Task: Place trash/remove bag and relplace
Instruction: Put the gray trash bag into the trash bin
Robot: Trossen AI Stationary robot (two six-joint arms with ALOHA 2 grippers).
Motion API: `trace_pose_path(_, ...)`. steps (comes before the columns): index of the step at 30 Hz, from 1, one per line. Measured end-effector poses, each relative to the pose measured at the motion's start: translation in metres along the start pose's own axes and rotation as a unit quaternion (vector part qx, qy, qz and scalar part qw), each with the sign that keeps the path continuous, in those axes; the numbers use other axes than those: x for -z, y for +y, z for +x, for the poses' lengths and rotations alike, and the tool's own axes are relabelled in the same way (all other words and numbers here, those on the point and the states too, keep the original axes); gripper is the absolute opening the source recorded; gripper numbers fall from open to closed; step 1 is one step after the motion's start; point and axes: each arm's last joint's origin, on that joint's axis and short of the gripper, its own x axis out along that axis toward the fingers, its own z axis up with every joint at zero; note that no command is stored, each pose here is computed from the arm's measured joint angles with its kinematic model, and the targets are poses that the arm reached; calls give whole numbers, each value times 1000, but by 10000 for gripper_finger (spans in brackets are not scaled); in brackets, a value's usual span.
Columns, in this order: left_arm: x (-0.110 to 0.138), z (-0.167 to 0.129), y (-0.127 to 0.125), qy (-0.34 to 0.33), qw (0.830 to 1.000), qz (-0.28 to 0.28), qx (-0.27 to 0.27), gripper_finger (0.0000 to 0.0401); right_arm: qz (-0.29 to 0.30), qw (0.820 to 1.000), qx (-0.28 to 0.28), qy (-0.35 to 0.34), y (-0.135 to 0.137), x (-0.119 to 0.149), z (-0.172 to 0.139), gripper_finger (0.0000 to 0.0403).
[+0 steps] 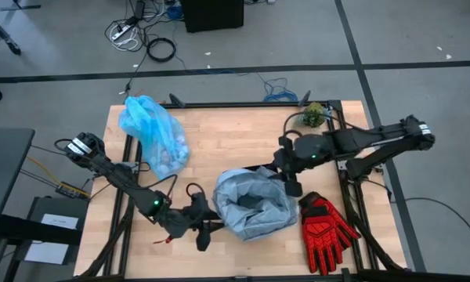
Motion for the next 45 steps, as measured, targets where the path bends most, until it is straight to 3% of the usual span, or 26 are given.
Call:
trace_pose_path(3,3,0,2,13,1000,-21,-11,143,7,1000,12,10,-4,1,7,121)
trace_pose_path(7,3,-4,4,26,994,-104,-19,143,15,1000,17,7,-5,1,7,82)
trace_pose_path(9,2,-7,4,28,993,-110,-17,143,12,1000,18,6,-5,1,6,68)
trace_pose_path(12,-3,-13,1,20,995,-99,-9,143,11,1000,17,0,-5,0,2,62)
trace_pose_path(18,-14,-26,3,19,1000,-24,-8,143,-8,999,42,6,-7,1,5,73)
trace_pose_path(24,-20,-42,12,45,998,-2,-34,143,-11,999,49,22,-11,3,7,8)
trace_pose_path(28,-29,-56,16,44,998,-11,-41,143,-8,998,52,20,-11,3,5,3)
trace_pose_path(36,-66,-81,13,-82,996,-16,-18,143,-9,998,63,19,-14,3,5,0)
trace_pose_path(45,-88,-64,33,-103,989,80,-66,143,-4,998,67,17,-16,2,4,0)
